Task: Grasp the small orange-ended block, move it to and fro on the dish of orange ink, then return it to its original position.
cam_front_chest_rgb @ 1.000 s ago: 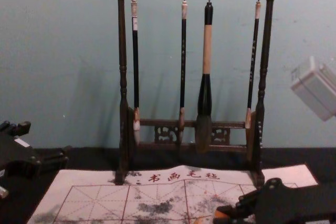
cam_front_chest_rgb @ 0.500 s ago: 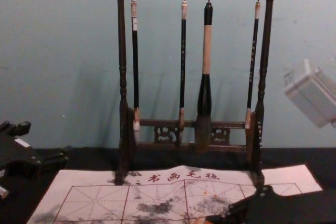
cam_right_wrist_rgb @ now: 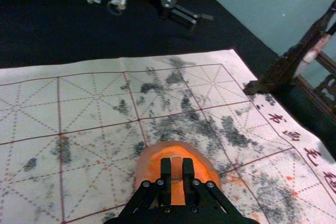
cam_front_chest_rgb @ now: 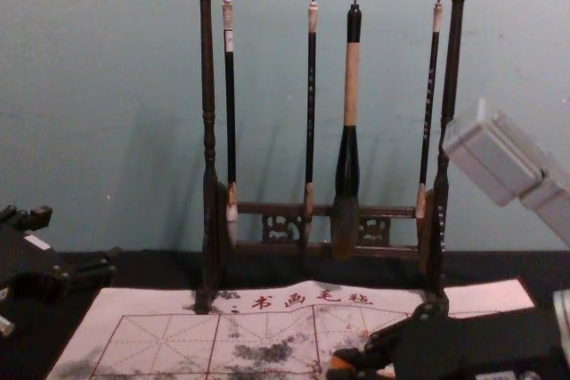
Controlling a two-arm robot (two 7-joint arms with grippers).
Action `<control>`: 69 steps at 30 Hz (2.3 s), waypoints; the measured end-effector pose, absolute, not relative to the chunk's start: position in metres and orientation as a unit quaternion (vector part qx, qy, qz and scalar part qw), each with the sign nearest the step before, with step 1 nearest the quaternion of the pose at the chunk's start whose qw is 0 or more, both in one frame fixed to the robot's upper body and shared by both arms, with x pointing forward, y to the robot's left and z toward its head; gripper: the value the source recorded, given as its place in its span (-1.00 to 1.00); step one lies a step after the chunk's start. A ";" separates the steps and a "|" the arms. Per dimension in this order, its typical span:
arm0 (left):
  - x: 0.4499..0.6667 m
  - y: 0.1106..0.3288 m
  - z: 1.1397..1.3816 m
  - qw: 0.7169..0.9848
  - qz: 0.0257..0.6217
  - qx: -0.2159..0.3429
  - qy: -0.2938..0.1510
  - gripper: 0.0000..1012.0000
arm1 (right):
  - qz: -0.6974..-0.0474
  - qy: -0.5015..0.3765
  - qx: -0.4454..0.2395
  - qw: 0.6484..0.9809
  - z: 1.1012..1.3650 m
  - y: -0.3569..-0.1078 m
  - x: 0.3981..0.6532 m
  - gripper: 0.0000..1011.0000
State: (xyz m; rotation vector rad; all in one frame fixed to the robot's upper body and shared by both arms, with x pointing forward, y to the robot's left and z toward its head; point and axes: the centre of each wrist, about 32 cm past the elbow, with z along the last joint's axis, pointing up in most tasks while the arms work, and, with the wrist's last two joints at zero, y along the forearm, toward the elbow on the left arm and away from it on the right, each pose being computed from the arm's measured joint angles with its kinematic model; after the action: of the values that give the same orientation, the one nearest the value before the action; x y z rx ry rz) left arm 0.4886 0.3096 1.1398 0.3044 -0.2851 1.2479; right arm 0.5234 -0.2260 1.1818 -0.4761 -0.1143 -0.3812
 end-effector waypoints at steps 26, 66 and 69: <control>0.489 0.310 1.140 0.791 0.580 0.142 -0.132 0.98 | -0.223 -0.051 -0.256 0.939 1.189 -0.247 0.520 -0.80; 0.489 0.310 1.140 0.791 0.580 0.141 -0.132 0.98 | -0.254 -0.061 -0.237 0.936 1.224 -0.288 0.485 -0.80; 0.489 0.310 1.140 0.791 0.580 0.141 -0.132 0.98 | -0.267 -0.061 -0.235 0.933 1.229 -0.298 0.480 -0.80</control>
State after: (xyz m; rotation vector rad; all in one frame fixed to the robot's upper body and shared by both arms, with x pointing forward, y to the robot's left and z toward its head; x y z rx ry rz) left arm 0.4886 0.3096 1.1398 0.3044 -0.2850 1.2480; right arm 0.4803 -0.2985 1.2290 -0.4812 -0.1244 -0.5459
